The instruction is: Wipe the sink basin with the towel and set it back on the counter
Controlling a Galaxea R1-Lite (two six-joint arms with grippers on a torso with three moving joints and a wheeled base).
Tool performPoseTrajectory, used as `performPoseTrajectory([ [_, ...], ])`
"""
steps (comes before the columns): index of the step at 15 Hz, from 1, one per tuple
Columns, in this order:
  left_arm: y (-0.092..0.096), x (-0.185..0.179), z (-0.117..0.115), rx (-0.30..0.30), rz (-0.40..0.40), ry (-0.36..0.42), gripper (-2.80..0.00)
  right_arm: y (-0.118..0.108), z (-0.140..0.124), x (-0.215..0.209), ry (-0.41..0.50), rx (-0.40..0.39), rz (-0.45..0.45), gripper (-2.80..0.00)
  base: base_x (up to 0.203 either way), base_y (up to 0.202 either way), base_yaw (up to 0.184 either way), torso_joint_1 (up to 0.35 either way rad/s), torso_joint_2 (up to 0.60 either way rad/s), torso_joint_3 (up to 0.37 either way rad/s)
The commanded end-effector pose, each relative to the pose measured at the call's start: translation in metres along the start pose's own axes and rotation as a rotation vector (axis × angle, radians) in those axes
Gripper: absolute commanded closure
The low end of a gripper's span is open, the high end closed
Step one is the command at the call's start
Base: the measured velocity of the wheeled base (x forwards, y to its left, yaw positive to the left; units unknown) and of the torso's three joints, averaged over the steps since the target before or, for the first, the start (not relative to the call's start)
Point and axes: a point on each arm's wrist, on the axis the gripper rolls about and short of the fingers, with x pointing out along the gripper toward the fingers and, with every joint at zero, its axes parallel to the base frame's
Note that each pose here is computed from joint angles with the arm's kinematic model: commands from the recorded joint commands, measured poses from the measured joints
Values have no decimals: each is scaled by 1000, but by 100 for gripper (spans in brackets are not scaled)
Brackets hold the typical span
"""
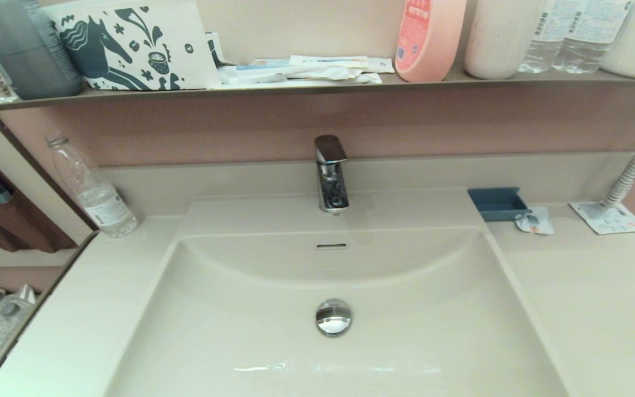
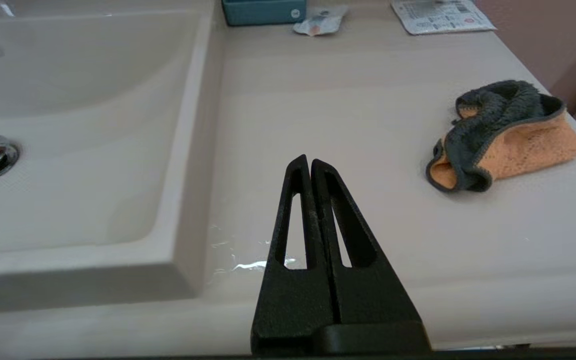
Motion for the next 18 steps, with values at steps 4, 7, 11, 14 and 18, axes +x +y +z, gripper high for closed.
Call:
performPoseTrajectory([
  [4,0,0,0,0,1,1,0,0,-14,4,46,-20,5,0,0,0,0,0,0,0],
  [7,0,0,0,0,1,1,0,0,-14,4,42,-16,5,0,0,0,0,0,0,0],
  [11,0,0,0,0,1,1,0,0,-14,4,42,-16,4,0,0,0,0,0,0,0],
  [14,0,0,0,0,1,-1,0,0,-14,4,42,-16,5,0,0,0,0,0,0,0],
  [18,0,0,0,0,1,0,0,0,-14,4,40,-14,4,0,0,0,0,0,0,0],
])
